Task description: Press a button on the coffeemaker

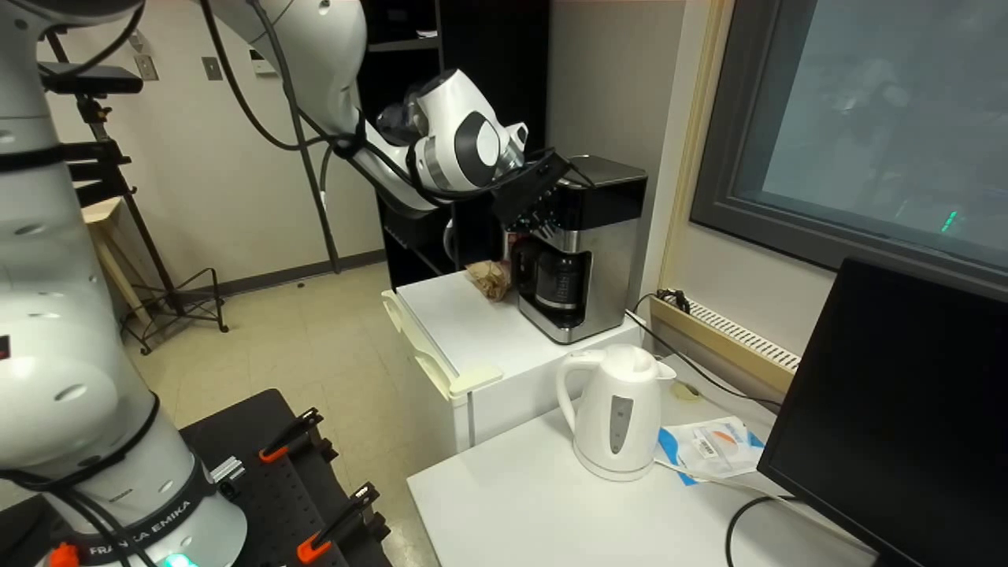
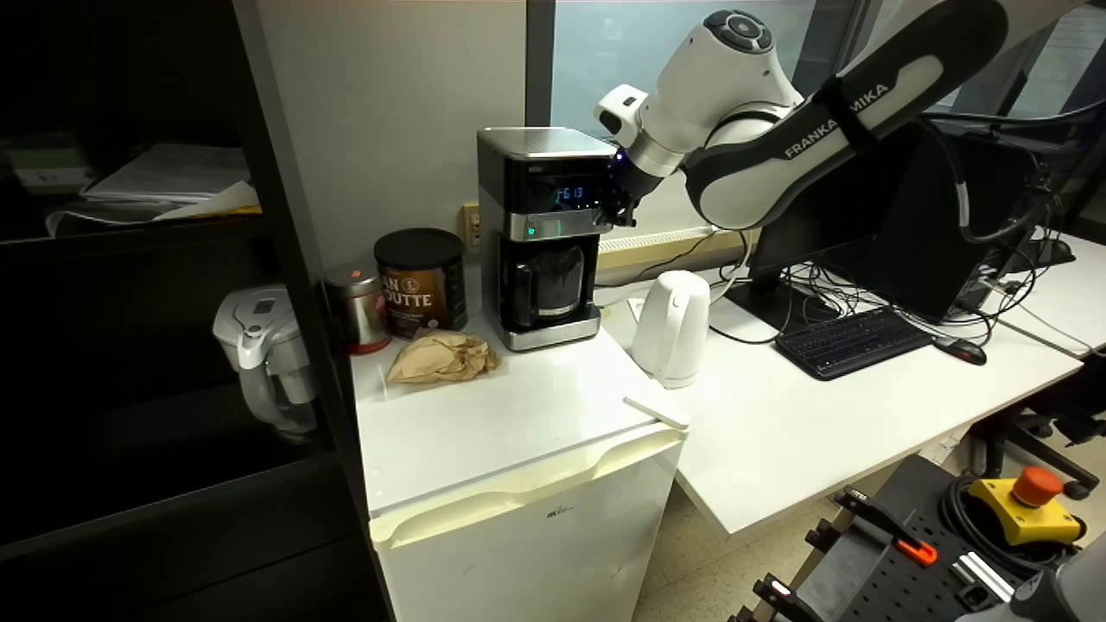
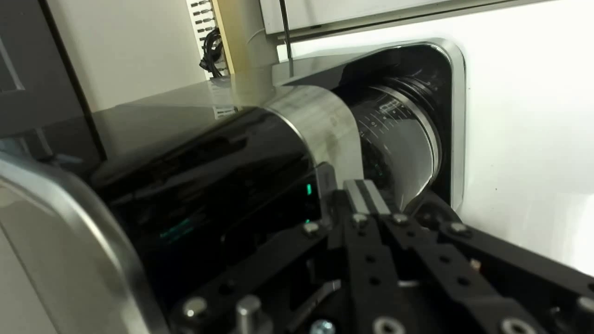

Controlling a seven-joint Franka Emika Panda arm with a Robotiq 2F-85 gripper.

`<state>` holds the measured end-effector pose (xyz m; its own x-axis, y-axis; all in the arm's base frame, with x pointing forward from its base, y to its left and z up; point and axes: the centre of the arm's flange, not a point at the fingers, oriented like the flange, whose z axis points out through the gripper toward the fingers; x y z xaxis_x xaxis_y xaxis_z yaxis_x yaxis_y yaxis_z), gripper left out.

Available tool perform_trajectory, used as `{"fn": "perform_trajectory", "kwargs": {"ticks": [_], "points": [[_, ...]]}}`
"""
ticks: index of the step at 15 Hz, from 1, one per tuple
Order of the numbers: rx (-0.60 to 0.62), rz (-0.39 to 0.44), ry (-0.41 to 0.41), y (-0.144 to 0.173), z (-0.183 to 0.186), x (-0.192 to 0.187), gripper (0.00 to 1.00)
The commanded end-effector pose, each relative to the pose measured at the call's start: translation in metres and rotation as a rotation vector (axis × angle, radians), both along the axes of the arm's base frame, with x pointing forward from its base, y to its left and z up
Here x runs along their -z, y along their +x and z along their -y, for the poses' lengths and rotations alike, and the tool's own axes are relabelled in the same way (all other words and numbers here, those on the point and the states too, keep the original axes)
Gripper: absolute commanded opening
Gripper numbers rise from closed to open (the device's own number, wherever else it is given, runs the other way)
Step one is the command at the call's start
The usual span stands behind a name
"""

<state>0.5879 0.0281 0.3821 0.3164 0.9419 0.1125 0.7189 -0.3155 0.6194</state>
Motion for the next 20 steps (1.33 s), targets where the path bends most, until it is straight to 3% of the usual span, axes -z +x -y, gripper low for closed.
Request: {"fn": "perform_trajectory", "kwargs": {"ticks": [1,7,12,20], "points": [[-0.023,0.045,-0.019,0.015,-0.004,0.0,0.0],[-0.045,0.05,-0.045,0.018,-0.005,0.002,0.0],[-0.071,-0.002,-0.068,0.002,-0.013,0.007,0.0],[-0.205,0.024,-0.225,-0.029,-0.037,0.013,0.0]]}}
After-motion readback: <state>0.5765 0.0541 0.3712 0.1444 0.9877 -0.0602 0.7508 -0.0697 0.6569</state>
